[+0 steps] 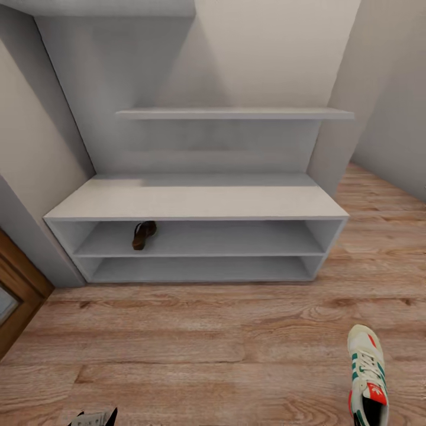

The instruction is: Pick up the two gym shoes and the two sandals from the corridor floor and place them onto the hallstand (shoe rack) in the corridor, making sure they are on the rack and not on the floor. Arrange them so the two gym shoes are next to each other and the two sandals are next to each other.

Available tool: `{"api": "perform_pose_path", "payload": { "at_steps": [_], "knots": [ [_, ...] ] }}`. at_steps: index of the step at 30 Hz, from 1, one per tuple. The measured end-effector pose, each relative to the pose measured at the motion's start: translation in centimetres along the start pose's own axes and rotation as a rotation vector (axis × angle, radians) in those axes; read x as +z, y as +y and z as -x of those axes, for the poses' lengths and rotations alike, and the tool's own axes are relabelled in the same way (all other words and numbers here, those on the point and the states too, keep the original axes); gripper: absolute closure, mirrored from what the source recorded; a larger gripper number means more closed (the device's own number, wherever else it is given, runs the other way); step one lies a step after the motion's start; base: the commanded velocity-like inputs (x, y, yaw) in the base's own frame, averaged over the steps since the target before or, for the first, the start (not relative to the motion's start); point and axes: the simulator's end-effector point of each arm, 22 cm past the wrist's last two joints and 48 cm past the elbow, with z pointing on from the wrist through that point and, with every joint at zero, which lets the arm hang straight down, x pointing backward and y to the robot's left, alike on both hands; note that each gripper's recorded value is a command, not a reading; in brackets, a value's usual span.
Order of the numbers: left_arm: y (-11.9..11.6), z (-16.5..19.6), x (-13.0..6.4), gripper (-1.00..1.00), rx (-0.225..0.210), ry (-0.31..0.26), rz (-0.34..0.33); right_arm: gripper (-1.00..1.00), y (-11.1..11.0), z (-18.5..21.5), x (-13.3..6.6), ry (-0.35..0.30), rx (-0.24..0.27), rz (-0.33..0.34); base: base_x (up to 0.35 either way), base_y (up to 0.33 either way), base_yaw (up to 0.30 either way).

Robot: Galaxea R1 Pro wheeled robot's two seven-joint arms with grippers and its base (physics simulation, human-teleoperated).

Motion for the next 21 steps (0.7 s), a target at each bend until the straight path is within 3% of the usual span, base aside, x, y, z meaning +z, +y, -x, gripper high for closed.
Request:
{"api": "perform_pose_path", "payload": {
  "at_steps": [16,21],
  "knots": [
    [0.20,-0.06,-0.07,-1.00,-0.003,0.000,0.005,1.00,0.21,-0.07,-0.03,0.002,-0.003,0.005,-0.251,-0.170,0.000],
    [0.13,-0.05,-0.07,-1.00,-0.004,0.000,0.005,1.00,0.29,-0.16,-0.05,0.005,-0.004,0.008,-0.126,-0.070,0.000]
  ]
}}
